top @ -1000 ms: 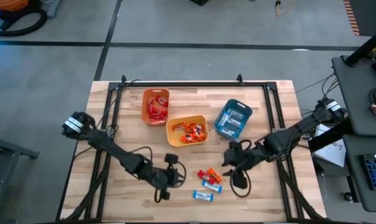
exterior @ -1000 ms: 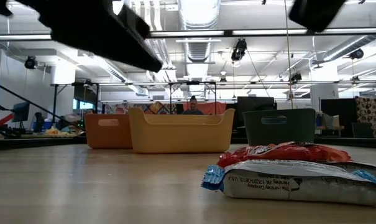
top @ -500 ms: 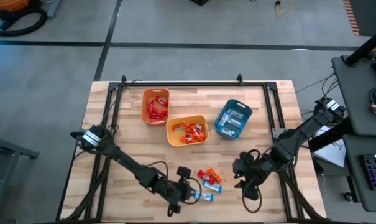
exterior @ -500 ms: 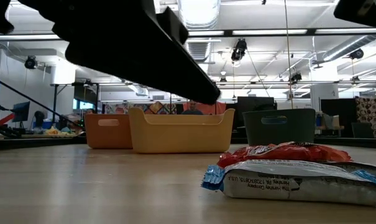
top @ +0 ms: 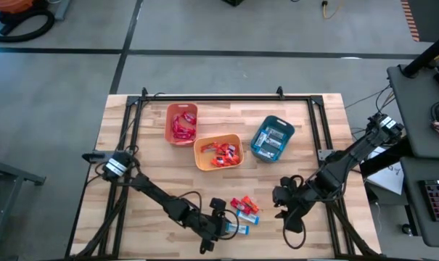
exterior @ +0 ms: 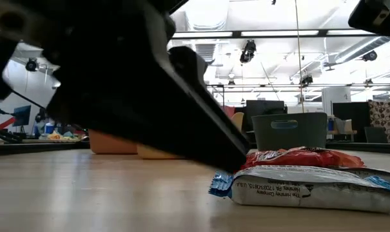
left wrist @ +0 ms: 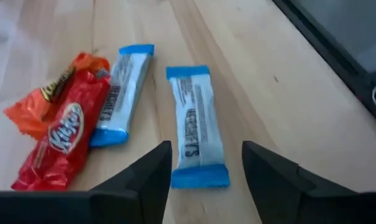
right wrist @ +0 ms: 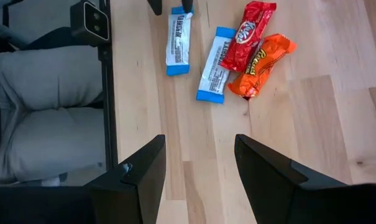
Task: Sort candy
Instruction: Put the white chocolate into the blue bin
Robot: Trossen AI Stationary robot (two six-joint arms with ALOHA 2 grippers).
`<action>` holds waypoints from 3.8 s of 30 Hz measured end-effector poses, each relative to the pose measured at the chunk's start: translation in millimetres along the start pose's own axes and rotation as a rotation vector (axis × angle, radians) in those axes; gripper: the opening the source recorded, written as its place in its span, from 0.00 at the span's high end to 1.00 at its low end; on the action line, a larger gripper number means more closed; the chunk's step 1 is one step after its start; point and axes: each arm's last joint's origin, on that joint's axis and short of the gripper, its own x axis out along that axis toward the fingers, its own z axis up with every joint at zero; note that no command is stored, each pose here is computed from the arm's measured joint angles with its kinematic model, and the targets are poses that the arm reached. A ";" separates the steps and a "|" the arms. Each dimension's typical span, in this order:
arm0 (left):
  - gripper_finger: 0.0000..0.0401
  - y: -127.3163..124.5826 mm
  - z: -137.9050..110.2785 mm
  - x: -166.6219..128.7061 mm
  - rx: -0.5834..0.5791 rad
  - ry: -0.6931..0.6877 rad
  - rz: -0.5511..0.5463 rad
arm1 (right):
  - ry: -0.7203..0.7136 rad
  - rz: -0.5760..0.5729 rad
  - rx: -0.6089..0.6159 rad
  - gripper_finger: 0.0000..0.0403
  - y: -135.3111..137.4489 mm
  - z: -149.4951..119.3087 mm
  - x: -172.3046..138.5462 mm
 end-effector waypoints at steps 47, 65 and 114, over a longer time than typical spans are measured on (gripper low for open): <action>0.99 30.7 -3.1 -26.7 0.000 -0.120 0.081 | -0.423 -0.148 -0.588 0.55 14.0 5.4 60.4; 1.00 47.0 -13.5 -88.7 -0.276 -0.335 -0.023 | -0.539 -0.484 -0.951 0.55 27.6 45.8 114.5; 0.62 74.5 -11.1 -151.9 -0.256 -0.107 0.231 | -0.101 -0.898 -0.032 0.93 -95.6 112.4 -29.5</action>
